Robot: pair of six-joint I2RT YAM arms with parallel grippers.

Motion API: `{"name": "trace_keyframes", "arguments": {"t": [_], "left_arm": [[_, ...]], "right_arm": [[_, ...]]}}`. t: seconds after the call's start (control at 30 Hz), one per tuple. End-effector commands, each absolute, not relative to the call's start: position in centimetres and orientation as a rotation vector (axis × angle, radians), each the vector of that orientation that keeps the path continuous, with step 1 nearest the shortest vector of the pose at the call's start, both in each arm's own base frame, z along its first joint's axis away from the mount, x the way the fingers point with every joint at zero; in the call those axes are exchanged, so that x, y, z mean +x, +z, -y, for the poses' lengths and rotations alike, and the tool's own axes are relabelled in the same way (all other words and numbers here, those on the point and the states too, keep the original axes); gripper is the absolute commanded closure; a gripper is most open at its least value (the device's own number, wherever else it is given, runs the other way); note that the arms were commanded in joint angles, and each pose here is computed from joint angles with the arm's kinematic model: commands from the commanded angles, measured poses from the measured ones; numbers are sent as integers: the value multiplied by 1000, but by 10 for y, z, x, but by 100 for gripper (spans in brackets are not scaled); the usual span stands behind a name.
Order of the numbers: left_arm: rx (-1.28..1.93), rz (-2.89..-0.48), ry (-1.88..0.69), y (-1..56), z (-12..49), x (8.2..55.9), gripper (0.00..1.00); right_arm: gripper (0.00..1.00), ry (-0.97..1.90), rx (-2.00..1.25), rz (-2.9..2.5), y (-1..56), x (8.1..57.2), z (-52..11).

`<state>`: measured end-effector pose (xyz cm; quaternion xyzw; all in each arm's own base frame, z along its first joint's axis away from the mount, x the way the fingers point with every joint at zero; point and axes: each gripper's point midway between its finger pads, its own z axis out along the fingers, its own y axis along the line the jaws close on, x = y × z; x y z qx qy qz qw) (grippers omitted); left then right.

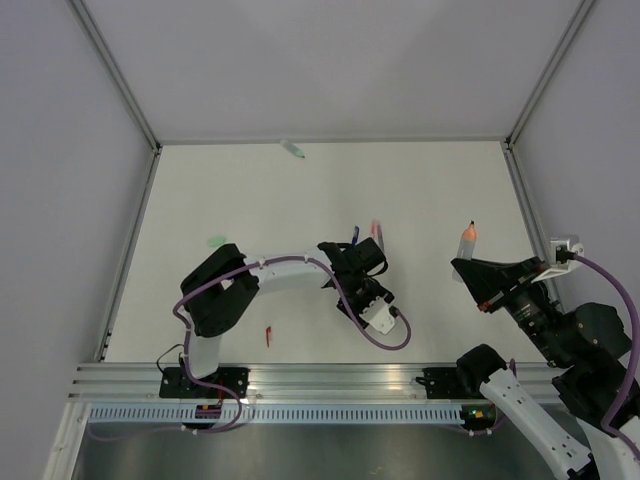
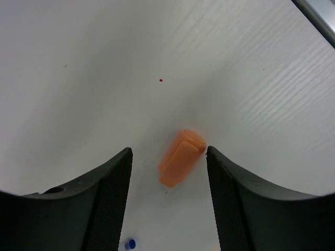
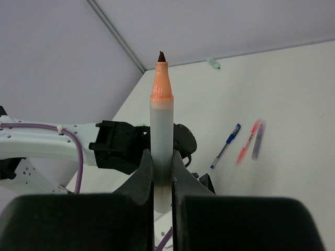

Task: Insert the pens into the pen caps
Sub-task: Insert the pen cap onto the pen.

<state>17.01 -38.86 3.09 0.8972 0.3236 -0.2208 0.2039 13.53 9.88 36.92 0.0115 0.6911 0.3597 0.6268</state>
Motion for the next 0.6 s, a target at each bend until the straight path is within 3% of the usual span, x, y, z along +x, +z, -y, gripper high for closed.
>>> {"name": "trace_keyframes", "arguments": {"t": [0.0,0.57], "left_arm": [[2532,-798,-615,34,398,173,37],[2635,-890,-679,19,389,169,48]], "right_arm": [[100,863,-30,-1551,381,118,-99],[100,887,-32,-1553,376,119,-103]]}}
